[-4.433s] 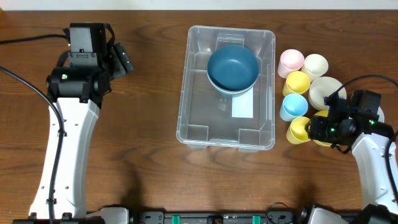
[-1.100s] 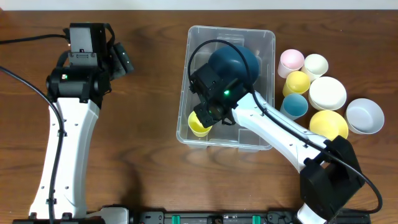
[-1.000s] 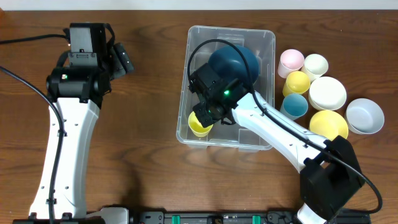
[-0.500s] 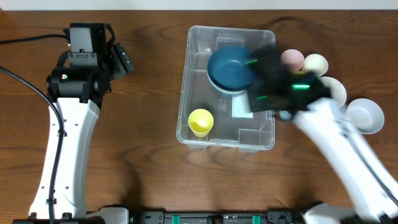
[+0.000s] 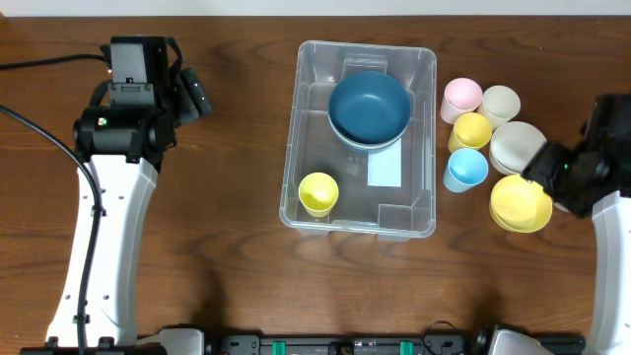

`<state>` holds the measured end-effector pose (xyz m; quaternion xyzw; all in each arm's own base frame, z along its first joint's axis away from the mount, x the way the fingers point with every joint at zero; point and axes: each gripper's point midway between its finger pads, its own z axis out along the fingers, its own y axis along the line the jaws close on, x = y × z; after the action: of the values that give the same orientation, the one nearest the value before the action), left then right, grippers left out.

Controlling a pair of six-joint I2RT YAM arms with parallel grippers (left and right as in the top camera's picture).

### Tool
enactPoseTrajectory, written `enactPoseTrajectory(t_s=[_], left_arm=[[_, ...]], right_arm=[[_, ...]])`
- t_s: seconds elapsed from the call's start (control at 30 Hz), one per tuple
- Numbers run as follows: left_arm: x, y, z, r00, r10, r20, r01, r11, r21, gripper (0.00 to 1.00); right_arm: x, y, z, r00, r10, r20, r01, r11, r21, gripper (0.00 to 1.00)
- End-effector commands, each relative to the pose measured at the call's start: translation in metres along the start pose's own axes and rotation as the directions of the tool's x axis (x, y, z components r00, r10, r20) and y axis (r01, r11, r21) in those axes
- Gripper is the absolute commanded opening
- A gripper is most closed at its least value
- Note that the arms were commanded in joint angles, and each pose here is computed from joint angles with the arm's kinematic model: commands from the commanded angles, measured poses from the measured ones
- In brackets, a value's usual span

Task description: Pack container

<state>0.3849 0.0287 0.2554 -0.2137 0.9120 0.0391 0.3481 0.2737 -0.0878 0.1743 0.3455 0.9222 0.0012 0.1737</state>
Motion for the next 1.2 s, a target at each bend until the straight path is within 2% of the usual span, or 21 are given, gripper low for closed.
enactPoseTrajectory(t_s=[0.0,0.2,0.63,1.17], left_arm=[[-0.003,0.002,-0.001,1.0,-0.002,0.007,0.002,1.0,-0.008,0.98],[-0.003,0.002,-0.001,1.0,-0.002,0.007,0.002,1.0,-0.008,0.98],[-0.003,0.002,-0.001,1.0,-0.002,0.007,0.002,1.0,-0.008,0.98],[-0.003,0.002,-0.001,1.0,-0.002,0.007,0.002,1.0,-0.008,0.98]], right_arm=[[0.019,-0.02,0.033,0.989,0.128,-0.068,-0.128,0.992,0.007,0.67],[0.04,-0.044,0.071,0.978,0.186,-0.091,-0.183,0.982,0.043,0.67],[0.049,-0.073,0.104,0.961,0.273,-0.043,-0.269,0.96,0.075,0.65],[0.042,-0.078,0.119,0.957,0.289,0.001,-0.288,0.956,0.06,0.51]])
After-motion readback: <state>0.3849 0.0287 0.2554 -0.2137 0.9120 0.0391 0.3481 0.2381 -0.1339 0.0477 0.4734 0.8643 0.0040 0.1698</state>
